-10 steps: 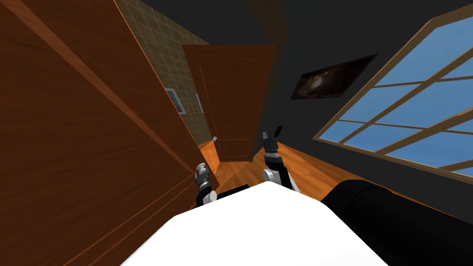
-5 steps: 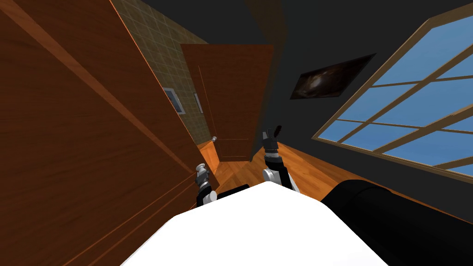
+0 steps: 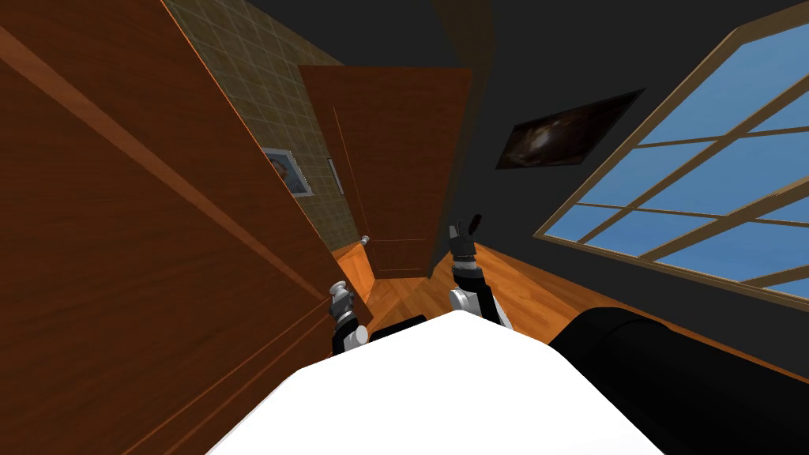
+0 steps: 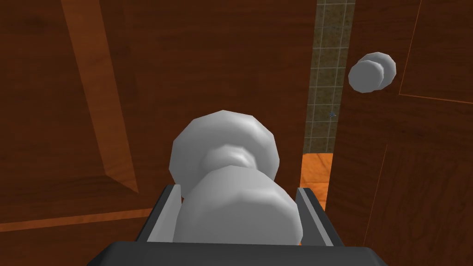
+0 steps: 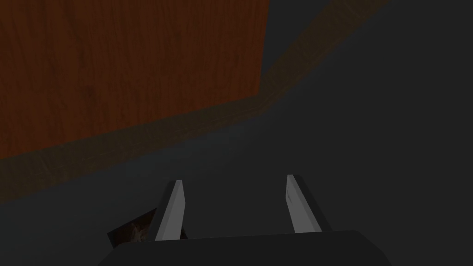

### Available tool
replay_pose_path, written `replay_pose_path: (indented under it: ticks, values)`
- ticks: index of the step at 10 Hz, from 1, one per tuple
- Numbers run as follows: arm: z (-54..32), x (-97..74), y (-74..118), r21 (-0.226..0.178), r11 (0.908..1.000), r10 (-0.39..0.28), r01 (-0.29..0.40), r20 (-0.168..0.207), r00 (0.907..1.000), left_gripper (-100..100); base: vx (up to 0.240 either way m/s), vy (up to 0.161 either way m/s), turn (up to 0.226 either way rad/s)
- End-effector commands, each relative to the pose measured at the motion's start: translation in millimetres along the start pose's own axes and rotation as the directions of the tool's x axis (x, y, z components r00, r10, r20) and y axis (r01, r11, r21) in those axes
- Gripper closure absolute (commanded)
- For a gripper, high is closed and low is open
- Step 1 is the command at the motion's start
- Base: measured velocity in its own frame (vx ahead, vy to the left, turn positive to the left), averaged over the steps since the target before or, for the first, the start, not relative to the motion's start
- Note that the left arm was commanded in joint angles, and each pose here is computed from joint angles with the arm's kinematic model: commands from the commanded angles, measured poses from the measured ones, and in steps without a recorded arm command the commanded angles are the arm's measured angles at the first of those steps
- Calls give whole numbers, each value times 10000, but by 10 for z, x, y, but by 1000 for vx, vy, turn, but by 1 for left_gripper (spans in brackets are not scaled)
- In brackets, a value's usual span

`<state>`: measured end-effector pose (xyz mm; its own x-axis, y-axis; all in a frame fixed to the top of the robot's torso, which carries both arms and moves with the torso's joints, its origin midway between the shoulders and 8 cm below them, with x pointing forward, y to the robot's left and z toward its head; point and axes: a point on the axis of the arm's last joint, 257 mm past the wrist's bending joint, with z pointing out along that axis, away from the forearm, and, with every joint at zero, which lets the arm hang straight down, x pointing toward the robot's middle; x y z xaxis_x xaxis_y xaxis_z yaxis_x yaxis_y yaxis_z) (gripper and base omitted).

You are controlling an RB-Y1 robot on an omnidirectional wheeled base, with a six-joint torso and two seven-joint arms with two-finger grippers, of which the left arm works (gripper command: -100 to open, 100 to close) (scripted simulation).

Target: Push the door open

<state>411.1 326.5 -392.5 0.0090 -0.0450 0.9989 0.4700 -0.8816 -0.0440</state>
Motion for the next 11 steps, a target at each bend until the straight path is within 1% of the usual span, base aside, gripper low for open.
replay_pose_path:
  ticks: [1,5,8,9,11]
  values:
    - [101,59,-176,382,9992,116,-108,-196,9997,100,90,18,-12]
    - [240,103,-471,1090,9937,312,-273,-345,9989,100,90,30,-29]
    - [333,138,-707,1703,9848,430,-351,-432,9981,100,92,37,-14]
    - [333,138,-707,1703,9848,430,-351,-432,9981,100,74,37,22]
    - [383,158,-863,2136,9762,484,-373,-471,9977,100,74,31,-32]
